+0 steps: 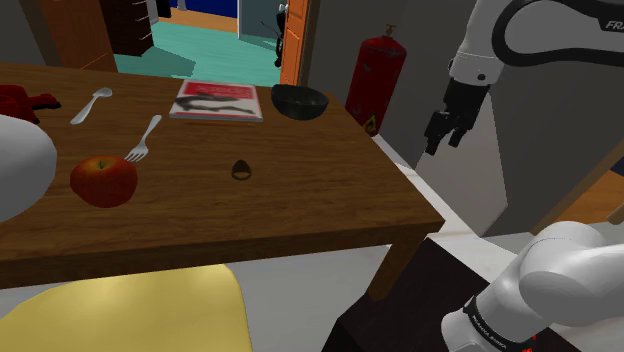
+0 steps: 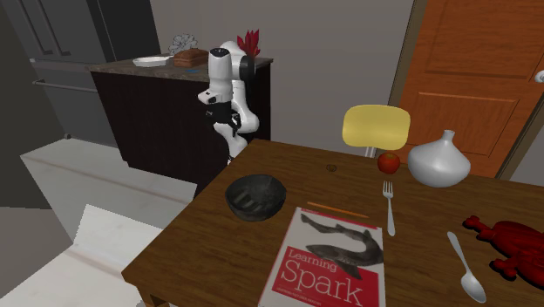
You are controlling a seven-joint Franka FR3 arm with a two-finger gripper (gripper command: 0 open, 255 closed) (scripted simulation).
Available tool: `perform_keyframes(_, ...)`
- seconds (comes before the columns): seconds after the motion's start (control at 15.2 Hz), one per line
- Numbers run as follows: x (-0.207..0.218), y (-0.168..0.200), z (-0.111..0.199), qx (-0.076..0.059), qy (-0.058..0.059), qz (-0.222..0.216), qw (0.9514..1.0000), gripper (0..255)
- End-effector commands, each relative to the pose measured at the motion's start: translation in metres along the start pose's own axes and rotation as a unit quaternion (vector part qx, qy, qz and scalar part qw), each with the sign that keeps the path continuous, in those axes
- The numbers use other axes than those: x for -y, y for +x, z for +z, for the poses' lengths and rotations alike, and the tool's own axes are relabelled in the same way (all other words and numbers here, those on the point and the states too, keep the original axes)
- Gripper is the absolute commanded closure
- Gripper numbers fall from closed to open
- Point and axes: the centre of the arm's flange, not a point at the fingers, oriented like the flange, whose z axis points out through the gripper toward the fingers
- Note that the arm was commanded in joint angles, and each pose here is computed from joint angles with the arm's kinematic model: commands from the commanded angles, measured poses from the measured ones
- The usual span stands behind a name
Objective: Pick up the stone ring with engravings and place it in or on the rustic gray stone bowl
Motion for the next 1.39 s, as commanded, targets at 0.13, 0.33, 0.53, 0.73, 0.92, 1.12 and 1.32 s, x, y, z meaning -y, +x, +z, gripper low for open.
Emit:
perform_keyframes(0.13,0.027,0.004,-0.002,-0.010,-0.004,-0.002,0.9999,0)
perform_keyframes(0.33,0.067,0.011,-0.005,-0.025,-0.011,-0.005,0.9996,0)
perform_keyframes(0.53,0.107,0.016,-0.008,-0.039,-0.018,-0.008,0.9990,0)
perform_keyframes(0.73,0.147,0.022,-0.010,-0.054,-0.024,-0.011,0.9982,0)
perform_keyframes(0.92,0.187,0.027,-0.012,-0.069,-0.031,-0.014,0.9970,0)
perform_keyframes(1.12,0.227,0.032,-0.013,-0.084,-0.037,-0.017,0.9956,0)
perform_keyframes(1.32,0.267,0.037,-0.015,-0.099,-0.044,-0.020,0.9940,0)
